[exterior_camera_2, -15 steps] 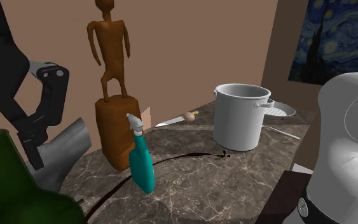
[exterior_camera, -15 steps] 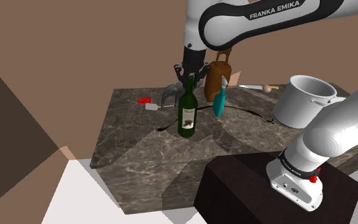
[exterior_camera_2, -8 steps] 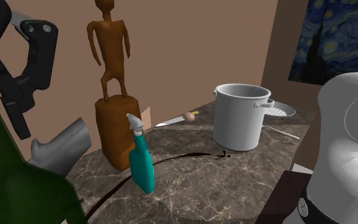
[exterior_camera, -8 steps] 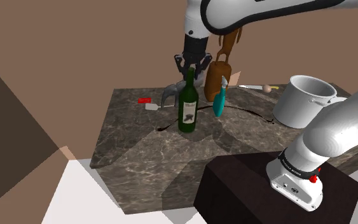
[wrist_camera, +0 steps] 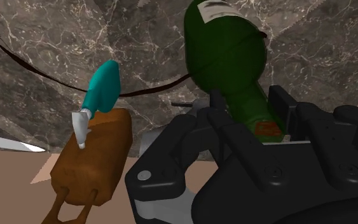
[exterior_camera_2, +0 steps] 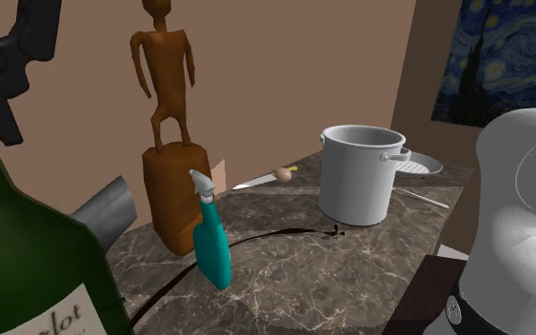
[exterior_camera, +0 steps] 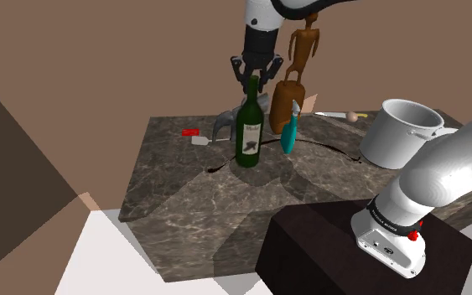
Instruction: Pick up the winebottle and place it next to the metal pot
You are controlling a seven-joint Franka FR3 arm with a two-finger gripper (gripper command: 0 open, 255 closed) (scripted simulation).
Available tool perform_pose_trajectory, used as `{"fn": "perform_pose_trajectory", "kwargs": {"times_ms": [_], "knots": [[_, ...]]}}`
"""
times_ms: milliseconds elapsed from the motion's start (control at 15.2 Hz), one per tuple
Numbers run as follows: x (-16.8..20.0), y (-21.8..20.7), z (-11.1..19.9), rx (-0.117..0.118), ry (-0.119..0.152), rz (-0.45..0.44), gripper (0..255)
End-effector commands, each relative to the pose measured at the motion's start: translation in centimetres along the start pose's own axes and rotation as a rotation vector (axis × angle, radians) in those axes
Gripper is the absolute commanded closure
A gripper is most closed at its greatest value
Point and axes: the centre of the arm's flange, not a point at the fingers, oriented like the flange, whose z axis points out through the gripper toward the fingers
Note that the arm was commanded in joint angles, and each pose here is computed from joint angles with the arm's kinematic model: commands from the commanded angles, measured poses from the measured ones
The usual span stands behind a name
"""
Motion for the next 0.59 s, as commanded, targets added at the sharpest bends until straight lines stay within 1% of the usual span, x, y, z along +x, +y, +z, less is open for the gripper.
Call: {"fn": "perform_pose_trajectory", "kwargs": {"times_ms": [0,528], "knots": [[0.2,-0.1,-1.1,0.0,0.0,0.0,255],[0.6,-0.1,-5.3,0.0,0.0,0.0,255]]}}
